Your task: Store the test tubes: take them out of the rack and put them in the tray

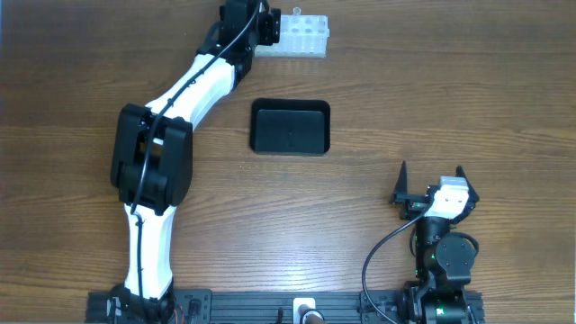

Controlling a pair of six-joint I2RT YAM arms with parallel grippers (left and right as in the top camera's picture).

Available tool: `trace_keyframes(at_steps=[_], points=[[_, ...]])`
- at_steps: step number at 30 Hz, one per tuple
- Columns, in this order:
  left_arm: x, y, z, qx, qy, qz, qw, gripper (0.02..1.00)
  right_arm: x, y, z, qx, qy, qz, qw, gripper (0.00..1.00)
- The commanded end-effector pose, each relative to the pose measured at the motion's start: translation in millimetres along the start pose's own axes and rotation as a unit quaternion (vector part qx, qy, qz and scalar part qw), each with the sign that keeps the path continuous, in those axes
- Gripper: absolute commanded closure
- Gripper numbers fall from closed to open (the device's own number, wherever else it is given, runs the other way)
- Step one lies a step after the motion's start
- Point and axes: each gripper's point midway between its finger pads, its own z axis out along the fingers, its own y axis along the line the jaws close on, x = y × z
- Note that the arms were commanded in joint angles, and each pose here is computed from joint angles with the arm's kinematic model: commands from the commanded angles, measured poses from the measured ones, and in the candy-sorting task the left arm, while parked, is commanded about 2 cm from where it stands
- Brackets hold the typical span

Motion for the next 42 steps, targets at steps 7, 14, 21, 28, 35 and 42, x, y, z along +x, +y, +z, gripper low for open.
trace_keyframes(at_steps=[7, 14, 21, 28, 35, 42], points=[[6.6, 2.2, 9.4, -0.008, 0.004, -0.014, 1.0, 0.498, 0.9, 1.7, -0.2, -0.005, -0.001, 0.0, 1.0, 0.009], [7.3, -2.4, 8.9, -0.005, 0.004, -0.012, 1.0, 0.588, 0.9, 1.7, -0.2, -0.005, -0.001, 0.0, 1.0, 0.007], [7.5, -3.9, 8.7, -0.004, 0.004, -0.011, 1.0, 0.698, 0.9, 1.7, -0.2, -0.005, -0.001, 0.0, 1.0, 0.007], [7.6, -5.1, 8.6, -0.003, 0.005, -0.011, 1.0, 0.75, 0.9, 1.7, -0.2, -0.005, -0.001, 0.0, 1.0, 0.007], [7.8, -6.1, 8.4, -0.003, 0.005, -0.01, 1.0, 0.827, 0.9, 1.7, -0.2, -0.005, -0.001, 0.0, 1.0, 0.009], [7.8, -6.4, 8.4, -0.002, 0.005, -0.01, 1.0, 0.847, 0.9, 1.7, -0.2, -0.005, -0.001, 0.0, 1.0, 0.007]])
